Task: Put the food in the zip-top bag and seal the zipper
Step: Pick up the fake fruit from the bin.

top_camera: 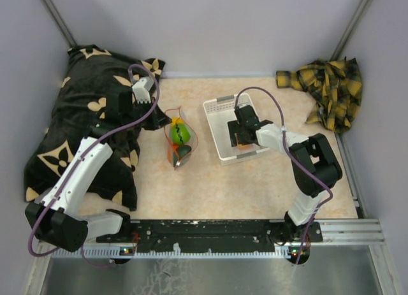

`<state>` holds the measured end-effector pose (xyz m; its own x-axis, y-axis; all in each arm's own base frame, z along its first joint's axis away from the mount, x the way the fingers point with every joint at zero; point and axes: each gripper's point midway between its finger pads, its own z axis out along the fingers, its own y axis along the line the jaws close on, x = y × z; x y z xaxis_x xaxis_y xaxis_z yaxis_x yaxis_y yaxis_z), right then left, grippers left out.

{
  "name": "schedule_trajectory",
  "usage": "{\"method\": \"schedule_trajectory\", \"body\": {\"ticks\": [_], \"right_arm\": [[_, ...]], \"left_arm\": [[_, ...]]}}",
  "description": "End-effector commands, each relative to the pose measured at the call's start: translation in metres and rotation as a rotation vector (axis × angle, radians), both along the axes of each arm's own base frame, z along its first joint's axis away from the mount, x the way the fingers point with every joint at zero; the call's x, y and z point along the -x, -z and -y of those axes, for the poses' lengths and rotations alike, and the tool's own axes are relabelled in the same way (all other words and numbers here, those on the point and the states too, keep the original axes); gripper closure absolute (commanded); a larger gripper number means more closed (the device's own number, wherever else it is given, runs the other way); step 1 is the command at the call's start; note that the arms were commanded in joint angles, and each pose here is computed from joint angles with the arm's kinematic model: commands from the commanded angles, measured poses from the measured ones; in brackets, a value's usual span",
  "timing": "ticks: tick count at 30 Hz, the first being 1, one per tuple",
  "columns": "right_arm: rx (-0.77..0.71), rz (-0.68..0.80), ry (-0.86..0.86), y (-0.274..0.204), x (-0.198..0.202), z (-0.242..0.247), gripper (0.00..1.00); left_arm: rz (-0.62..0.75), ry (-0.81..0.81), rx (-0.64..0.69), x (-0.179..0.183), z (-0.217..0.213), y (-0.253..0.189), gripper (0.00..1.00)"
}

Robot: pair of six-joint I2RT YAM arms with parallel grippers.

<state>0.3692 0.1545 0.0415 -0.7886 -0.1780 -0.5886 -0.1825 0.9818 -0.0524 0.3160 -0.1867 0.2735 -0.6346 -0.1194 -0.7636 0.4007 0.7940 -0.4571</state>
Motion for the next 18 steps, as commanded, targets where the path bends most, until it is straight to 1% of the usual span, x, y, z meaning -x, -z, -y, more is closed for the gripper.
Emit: {"method": "schedule_trajectory", "body": {"ticks": [1,8,18], "right_arm": [[-0.088,0.143,-0.022,-0.051,-0.016,-0.009,0.44],[-0.138,0.198,-0.061,-0.083,-0.009,-0.021,0.45],[-0.233,0.302,-0.167,-0.141,0.016,-0.057,0.45]], "left_arm": [[0.041,0.017,0.028,-0.003,0.003,-0.012,1.0],[0.042,0.016,0.027,-0.003,0.002,-0.012,1.0],[0.044,0.017,0.027,-0.003,0.002,-0.012,1.0]]}}
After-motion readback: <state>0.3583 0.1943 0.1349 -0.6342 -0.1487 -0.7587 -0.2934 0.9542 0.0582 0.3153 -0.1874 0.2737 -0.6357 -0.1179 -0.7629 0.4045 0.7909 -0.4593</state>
